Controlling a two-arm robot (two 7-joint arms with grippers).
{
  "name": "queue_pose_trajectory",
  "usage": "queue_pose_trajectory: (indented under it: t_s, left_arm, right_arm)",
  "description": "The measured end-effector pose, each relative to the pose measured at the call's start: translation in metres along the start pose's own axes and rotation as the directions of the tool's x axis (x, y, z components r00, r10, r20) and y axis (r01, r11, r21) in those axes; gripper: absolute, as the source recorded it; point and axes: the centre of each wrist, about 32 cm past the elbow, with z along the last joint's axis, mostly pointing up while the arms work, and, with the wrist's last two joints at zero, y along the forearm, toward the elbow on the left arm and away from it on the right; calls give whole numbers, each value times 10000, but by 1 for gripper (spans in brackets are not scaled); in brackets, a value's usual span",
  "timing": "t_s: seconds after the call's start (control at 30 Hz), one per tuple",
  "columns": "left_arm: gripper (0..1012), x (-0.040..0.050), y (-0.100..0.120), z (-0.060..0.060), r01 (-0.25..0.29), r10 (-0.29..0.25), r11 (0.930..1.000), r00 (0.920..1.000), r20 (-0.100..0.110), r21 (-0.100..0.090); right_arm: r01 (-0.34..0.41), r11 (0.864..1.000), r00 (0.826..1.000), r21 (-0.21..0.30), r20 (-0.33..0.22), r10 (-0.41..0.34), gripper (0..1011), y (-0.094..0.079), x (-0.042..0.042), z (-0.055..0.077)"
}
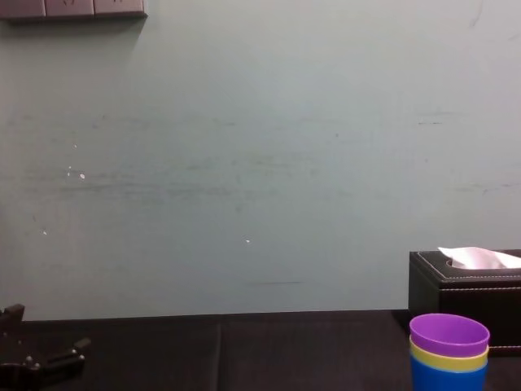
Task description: Stack the three plastic cups sequentially using one hand.
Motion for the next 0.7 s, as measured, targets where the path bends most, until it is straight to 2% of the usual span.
queue_pose_trajectory:
  t_s: [0.27, 0.7]
  left_arm:
    - [1011, 0, 0, 0, -1, 1, 10000, 10000, 0, -1]
    - [1011, 0, 0, 0, 0, 0, 10000, 10000, 0, 0]
  right_arm:
    - [597, 9977, 9978, -319, 311, -587, 1003, -51, 36, -129]
    - [790, 9912, 9950, -1063, 698, -719, 1003, 8, 34, -362]
